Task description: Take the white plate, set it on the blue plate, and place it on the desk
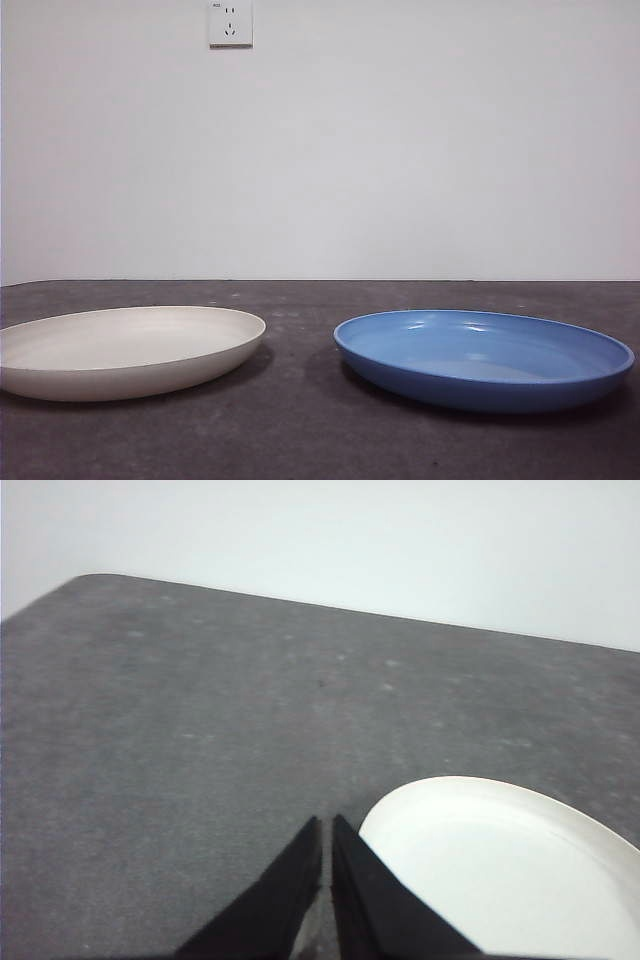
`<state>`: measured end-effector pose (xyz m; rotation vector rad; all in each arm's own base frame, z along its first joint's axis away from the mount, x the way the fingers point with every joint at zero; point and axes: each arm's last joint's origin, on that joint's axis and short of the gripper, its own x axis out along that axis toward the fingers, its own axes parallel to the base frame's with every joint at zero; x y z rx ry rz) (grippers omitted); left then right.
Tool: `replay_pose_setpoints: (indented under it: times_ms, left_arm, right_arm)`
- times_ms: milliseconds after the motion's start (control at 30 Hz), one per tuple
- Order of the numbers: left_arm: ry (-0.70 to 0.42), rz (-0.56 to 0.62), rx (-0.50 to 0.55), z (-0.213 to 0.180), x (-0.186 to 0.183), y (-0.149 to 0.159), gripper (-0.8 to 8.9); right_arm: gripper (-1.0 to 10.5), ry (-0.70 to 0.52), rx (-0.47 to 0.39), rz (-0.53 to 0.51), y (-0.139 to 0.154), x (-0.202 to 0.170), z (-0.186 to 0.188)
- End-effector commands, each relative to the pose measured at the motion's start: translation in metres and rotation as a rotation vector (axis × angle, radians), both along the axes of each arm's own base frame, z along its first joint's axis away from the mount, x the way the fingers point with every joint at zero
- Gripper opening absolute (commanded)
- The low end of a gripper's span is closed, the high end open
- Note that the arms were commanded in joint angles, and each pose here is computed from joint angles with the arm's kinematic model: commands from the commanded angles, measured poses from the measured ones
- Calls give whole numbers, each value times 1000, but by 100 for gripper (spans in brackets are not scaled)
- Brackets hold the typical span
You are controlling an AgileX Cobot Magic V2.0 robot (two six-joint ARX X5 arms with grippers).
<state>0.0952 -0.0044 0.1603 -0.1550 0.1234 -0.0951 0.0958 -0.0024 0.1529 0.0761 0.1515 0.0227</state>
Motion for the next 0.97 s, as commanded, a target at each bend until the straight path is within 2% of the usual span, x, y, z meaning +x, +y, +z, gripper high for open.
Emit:
replay_pose_setpoints:
  times_ms: [33,167,400,633,800,967]
  left_arm:
    - [17,-1,-34,-4,1,0,16]
    - [-19,-7,-97,16,-1,-1,16]
    - [-101,-4,-172,74,-6,-1,16]
    - [-97,-27,-177,146,1,-3,16]
    - [-101,-137,-183,189,10,-9,16]
    - [-43,-235,-155,216,13,-16,16]
  right_arm:
    - [13,-4,127,26,1,0,1]
    - [11,-18,292,27,2,-1,9]
    - [11,-106,445,62,4,-12,56]
    - [11,-47,429,183,8,-19,111]
    - [11,48,400,308,11,-16,141]
    - [11,127,360,402,14,-8,166]
